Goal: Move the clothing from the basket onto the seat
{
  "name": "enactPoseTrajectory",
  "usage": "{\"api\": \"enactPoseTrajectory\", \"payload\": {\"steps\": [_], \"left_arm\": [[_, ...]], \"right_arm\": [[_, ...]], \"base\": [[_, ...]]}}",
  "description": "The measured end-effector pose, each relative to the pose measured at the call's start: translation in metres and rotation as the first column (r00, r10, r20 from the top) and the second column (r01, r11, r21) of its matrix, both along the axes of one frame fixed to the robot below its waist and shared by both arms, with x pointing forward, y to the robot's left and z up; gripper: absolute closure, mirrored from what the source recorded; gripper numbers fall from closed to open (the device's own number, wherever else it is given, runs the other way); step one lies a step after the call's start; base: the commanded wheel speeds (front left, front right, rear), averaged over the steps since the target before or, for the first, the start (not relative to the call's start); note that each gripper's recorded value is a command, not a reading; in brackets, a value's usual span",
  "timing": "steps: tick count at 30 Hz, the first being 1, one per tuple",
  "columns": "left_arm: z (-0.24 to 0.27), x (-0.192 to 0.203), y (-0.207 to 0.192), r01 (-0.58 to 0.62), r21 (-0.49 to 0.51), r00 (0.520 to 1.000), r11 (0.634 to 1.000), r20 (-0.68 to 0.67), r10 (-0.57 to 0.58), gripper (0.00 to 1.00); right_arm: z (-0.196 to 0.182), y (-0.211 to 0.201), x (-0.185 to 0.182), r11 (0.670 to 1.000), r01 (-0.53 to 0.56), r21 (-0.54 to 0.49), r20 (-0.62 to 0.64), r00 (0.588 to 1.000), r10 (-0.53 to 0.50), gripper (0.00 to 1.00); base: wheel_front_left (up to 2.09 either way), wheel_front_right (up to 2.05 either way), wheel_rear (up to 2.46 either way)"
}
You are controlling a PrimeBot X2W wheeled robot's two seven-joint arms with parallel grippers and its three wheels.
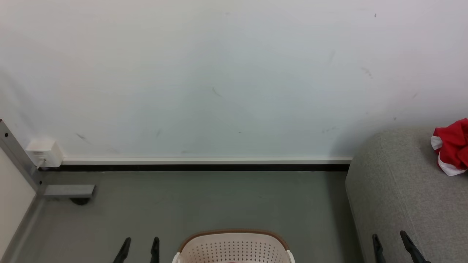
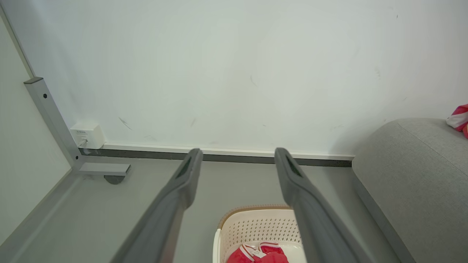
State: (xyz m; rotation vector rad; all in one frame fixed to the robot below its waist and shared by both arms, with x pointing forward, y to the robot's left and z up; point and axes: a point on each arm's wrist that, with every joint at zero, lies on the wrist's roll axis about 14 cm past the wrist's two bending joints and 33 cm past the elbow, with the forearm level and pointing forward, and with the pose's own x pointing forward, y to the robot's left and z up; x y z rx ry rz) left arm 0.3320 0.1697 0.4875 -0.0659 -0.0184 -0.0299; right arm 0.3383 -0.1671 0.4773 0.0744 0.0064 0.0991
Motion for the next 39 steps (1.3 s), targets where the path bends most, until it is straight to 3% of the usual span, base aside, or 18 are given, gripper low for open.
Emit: {"api": "enactPoseTrajectory", "payload": {"steps": [13,24,33,39], "left_arm": [[-0.007,0.009,-0.015,0.052,0.007,0.998,0.999,-0.023,-0.051,0.00],[-0.036,0.038,-0.050,0.179,0.002,0.977,0.984,-0.117,-0.177,0.00],[-0.069,0.094,-0.085,0.327,0.031,0.920,0.944,-0.237,-0.311,0.00],[-0.121,0.116,-0.108,0.427,0.020,0.833,0.904,-0.398,-0.384,0.00]], "right_arm": [[-0.001,-0.009,0.002,1.000,0.030,0.005,-0.006,1.000,-0.030,0.00],[-0.008,-0.014,0.022,0.999,0.042,-0.004,-0.029,0.999,-0.042,0.00],[-0.017,-0.014,0.067,0.999,0.039,-0.011,-0.037,0.999,-0.039,0.00],[-0.036,-0.018,0.098,0.999,0.048,-0.015,-0.065,0.997,-0.049,0.00]], "base": [[0.00,0.00,0.00],[0.00,0.00,0.00],[0.00,0.00,0.00],[0.00,0.00,0.00]]}}
